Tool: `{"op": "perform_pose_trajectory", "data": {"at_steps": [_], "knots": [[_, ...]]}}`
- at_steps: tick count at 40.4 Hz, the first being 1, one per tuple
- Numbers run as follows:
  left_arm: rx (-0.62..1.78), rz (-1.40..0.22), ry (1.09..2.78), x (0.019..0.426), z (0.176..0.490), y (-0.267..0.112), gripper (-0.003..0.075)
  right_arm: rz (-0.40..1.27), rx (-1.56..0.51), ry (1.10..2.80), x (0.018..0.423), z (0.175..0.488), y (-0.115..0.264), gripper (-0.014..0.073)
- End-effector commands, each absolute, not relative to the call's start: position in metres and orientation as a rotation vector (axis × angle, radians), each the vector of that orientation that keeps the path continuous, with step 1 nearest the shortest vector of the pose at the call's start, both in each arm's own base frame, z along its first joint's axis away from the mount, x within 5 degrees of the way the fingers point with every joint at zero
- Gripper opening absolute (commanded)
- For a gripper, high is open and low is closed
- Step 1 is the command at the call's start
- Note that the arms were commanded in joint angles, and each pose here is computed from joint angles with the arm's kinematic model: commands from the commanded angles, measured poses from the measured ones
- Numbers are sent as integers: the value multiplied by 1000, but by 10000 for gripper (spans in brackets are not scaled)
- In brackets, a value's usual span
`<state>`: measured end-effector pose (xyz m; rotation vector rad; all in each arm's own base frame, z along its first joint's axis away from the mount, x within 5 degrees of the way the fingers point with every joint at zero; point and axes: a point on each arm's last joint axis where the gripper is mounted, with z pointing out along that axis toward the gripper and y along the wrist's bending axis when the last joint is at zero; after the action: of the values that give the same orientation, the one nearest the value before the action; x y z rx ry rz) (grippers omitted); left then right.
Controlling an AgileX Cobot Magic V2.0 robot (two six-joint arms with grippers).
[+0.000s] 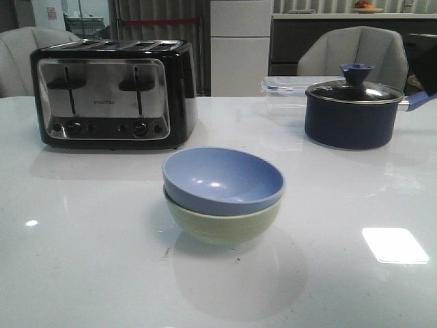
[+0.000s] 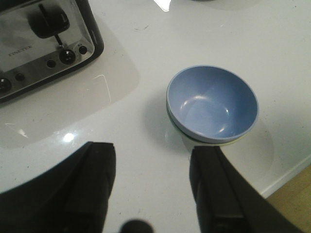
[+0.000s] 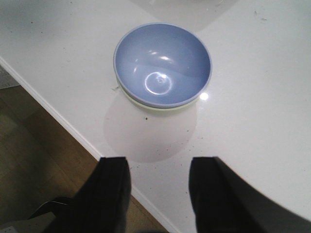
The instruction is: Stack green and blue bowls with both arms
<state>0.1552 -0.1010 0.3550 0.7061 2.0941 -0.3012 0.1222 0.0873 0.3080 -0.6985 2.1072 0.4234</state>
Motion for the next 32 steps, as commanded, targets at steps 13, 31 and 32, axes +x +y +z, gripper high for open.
{"op": "perform_pose_trajectory", "data": {"at_steps": [13,31,32], "knots": [[668,-307,1918,95,340,-62,422,417,-678,2013,125,322,88,413],[686,-284,1950,96,327,-61,304,340,-739,2044,125,318,84,253],[686,-284,1950,96,327,-61,272,340,-740,2044,125,318,84,224]]}}
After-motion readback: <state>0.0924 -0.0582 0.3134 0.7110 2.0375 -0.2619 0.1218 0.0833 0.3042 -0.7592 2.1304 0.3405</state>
